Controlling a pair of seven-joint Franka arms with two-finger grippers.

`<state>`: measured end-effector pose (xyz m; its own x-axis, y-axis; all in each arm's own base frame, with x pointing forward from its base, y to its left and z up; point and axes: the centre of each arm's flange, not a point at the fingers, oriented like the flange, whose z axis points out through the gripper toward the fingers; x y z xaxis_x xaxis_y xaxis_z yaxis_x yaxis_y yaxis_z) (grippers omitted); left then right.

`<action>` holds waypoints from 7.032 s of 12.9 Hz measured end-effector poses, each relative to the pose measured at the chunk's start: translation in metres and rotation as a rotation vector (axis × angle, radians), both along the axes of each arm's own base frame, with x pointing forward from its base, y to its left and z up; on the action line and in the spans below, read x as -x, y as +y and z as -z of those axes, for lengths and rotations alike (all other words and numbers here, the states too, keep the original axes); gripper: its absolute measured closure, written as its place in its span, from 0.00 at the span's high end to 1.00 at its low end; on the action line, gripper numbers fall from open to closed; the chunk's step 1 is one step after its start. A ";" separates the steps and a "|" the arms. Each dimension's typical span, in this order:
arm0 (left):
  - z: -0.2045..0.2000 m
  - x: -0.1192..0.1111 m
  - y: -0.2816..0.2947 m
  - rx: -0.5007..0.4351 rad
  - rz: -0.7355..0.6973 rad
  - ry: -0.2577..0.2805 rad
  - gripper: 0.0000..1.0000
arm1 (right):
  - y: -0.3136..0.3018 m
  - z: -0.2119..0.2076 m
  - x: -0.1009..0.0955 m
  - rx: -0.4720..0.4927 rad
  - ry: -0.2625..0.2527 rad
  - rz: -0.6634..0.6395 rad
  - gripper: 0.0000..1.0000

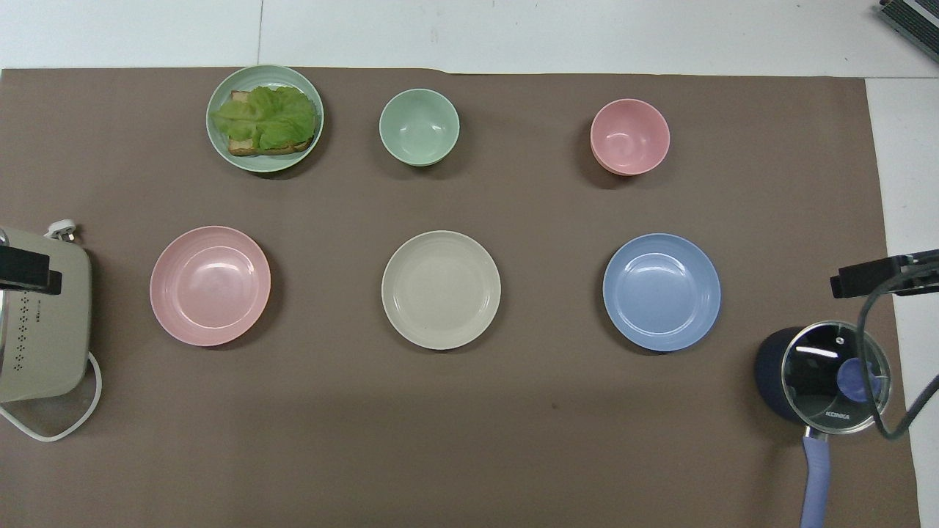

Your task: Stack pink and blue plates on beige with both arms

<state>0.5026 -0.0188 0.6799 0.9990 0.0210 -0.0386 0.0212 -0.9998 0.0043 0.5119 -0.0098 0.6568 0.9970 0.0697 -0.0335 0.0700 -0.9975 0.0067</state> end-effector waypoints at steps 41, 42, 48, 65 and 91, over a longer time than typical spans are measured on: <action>0.259 -0.057 0.028 0.237 -0.288 0.195 0.05 | 0.000 0.000 0.000 0.000 0.000 0.000 1.00; 0.259 -0.057 0.008 0.269 -0.269 0.200 0.05 | 0.000 0.000 0.000 0.000 0.000 0.000 1.00; 0.263 -0.044 -0.153 0.313 -0.237 0.160 0.05 | 0.000 0.000 0.000 0.000 0.000 0.000 1.00; 0.339 0.001 -0.248 0.283 -0.292 0.129 0.77 | 0.000 0.000 0.000 0.000 0.000 0.000 1.00; 0.055 -0.062 0.004 0.017 0.056 -0.047 1.00 | 0.018 0.006 -0.025 -0.001 -0.114 0.040 1.00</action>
<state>0.5643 -0.0144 0.6245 0.9994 -0.0348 0.0086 -0.0350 -0.9992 0.0207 0.5371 0.0085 0.6506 0.9964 0.0295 0.0800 0.0287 -0.9995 0.0114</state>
